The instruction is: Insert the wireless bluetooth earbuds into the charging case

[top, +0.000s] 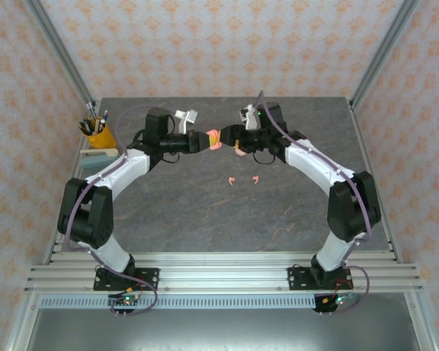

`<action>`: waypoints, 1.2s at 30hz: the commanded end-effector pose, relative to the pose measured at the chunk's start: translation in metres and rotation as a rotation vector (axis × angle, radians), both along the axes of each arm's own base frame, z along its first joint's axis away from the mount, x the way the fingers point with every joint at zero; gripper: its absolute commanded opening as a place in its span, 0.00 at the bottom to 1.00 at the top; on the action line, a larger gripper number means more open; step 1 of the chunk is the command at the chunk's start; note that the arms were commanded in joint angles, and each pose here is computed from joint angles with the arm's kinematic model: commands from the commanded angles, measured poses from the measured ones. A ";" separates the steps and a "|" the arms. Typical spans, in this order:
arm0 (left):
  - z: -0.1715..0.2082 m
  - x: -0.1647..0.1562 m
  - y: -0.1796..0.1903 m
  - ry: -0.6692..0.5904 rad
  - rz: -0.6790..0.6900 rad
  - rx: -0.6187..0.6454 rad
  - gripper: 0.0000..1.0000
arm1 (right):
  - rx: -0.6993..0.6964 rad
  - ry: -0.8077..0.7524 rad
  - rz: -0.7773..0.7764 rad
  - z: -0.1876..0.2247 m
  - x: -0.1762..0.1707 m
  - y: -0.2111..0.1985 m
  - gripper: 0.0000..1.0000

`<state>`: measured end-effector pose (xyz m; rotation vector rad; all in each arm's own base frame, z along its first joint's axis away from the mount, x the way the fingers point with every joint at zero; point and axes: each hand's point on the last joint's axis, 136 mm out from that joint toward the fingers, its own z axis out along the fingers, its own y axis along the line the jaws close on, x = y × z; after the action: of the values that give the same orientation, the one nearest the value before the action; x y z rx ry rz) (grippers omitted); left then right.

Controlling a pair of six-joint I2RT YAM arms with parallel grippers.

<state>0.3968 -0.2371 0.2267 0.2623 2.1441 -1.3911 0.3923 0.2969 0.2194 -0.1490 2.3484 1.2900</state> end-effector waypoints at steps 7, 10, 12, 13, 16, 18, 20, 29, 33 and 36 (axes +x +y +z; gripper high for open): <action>0.073 -0.036 -0.005 -0.186 -0.106 -0.051 0.00 | -0.030 0.029 -0.090 -0.026 0.018 -0.018 0.57; 0.068 -0.037 -0.005 -0.180 -0.115 -0.043 0.00 | -0.010 -0.009 -0.075 -0.008 0.007 -0.023 0.57; 0.066 -0.036 -0.006 -0.175 -0.120 -0.042 0.00 | 0.011 -0.029 -0.053 0.004 -0.002 -0.026 0.57; 0.066 -0.036 -0.006 -0.175 -0.120 -0.042 0.00 | 0.022 -0.039 -0.039 0.010 -0.006 -0.026 0.56; 0.064 -0.035 -0.007 -0.172 -0.128 -0.042 0.00 | 0.055 -0.069 0.022 0.027 -0.019 -0.025 0.55; 0.062 -0.034 -0.007 -0.167 -0.131 -0.038 0.00 | 0.082 -0.086 0.067 0.038 -0.028 -0.021 0.53; 0.060 -0.034 -0.008 -0.166 -0.136 -0.035 0.00 | 0.103 -0.099 0.097 0.047 -0.033 -0.020 0.52; 0.057 -0.028 -0.009 -0.157 -0.133 -0.037 0.00 | 0.138 -0.092 0.141 0.054 -0.034 -0.013 0.45; 0.055 -0.026 -0.011 -0.151 -0.136 -0.036 0.00 | 0.140 -0.081 0.147 0.049 -0.033 -0.010 0.44; 0.055 -0.027 -0.013 -0.150 -0.144 -0.037 0.00 | 0.139 -0.081 0.149 0.049 -0.032 -0.007 0.44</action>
<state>0.3715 -0.2438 0.2701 0.4348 2.0500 -1.4289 0.3574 0.2818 0.2475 -0.2590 2.2798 1.4598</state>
